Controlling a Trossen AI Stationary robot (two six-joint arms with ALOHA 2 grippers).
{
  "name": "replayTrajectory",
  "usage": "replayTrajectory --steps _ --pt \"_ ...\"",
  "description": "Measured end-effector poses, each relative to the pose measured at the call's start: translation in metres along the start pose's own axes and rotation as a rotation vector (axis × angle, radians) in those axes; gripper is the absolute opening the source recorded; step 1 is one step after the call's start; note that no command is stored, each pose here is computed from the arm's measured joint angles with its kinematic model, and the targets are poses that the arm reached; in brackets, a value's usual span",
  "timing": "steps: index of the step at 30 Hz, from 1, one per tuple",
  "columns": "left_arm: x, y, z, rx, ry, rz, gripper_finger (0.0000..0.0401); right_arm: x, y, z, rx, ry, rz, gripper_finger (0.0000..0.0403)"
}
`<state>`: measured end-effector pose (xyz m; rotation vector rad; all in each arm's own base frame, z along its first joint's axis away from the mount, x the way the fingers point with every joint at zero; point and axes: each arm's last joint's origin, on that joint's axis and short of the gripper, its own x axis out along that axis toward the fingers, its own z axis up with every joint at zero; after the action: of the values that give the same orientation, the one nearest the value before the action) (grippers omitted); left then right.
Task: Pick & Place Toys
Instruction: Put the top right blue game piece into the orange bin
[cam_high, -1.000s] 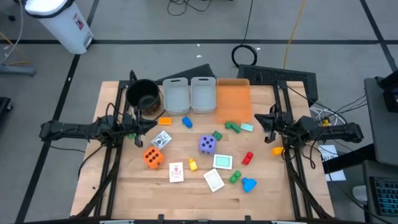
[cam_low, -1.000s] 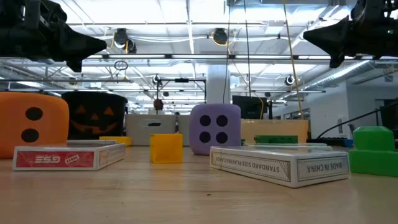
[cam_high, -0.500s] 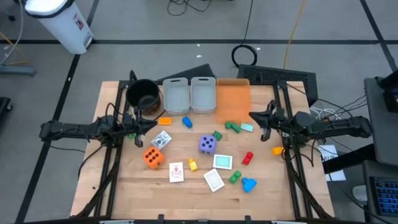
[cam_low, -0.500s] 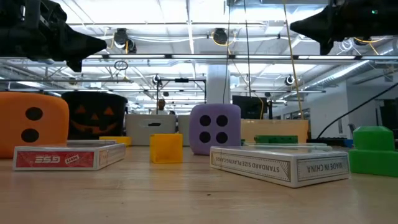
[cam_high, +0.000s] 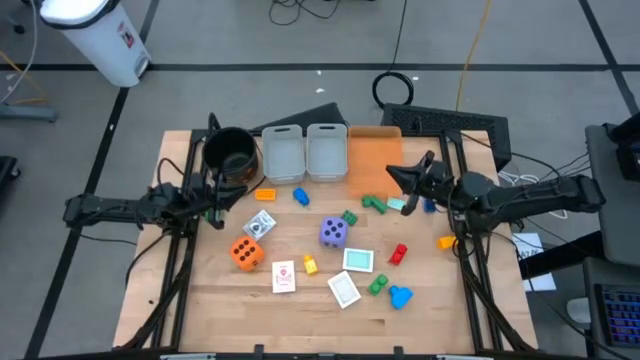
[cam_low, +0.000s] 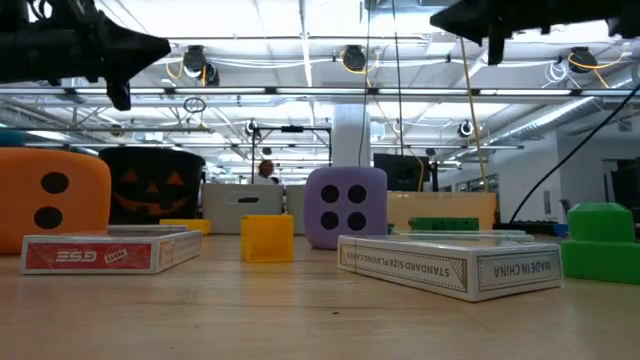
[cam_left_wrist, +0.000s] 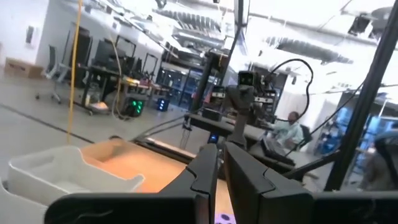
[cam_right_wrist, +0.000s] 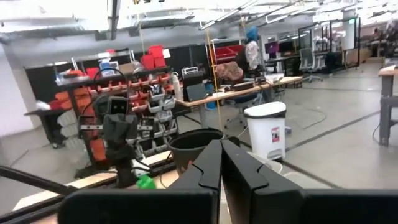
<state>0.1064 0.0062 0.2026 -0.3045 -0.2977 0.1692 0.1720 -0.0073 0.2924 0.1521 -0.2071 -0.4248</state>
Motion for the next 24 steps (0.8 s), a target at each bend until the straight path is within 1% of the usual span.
replayTrajectory --steps 2,4,7,10,13,16,20,24 --pt "0.001 -0.002 0.005 -0.016 0.017 0.005 0.0037 0.006 0.002 0.009 0.014 -0.015 -0.012 0.0" --pt "0.003 -0.005 0.015 -0.009 0.046 0.014 0.0037 0.013 0.002 0.017 0.033 -0.031 -0.029 0.0" --pt "0.005 -0.012 0.039 0.026 0.116 0.034 0.0037 0.02 0.0 0.021 0.05 -0.032 -0.051 0.0" --pt "0.007 -0.021 0.067 0.079 0.137 0.037 0.0037 0.024 -0.001 0.022 0.092 -0.045 -0.039 0.0" --pt "0.009 -0.03 0.097 0.131 0.075 0.018 0.0037 0.026 -0.002 0.022 0.11 -0.044 -0.012 0.0" --pt "0.01 -0.036 0.117 0.169 0.019 0.005 0.0037 0.026 -0.003 0.024 0.12 -0.057 -0.007 0.0" --pt "0.01 -0.04 0.134 0.15 -0.069 -0.011 0.0037 0.026 -0.002 0.029 0.142 -0.111 0.001 0.0" --pt "0.009 -0.042 0.14 0.077 -0.135 -0.028 0.0037 0.025 -0.002 0.033 0.156 -0.145 0.008 0.0"
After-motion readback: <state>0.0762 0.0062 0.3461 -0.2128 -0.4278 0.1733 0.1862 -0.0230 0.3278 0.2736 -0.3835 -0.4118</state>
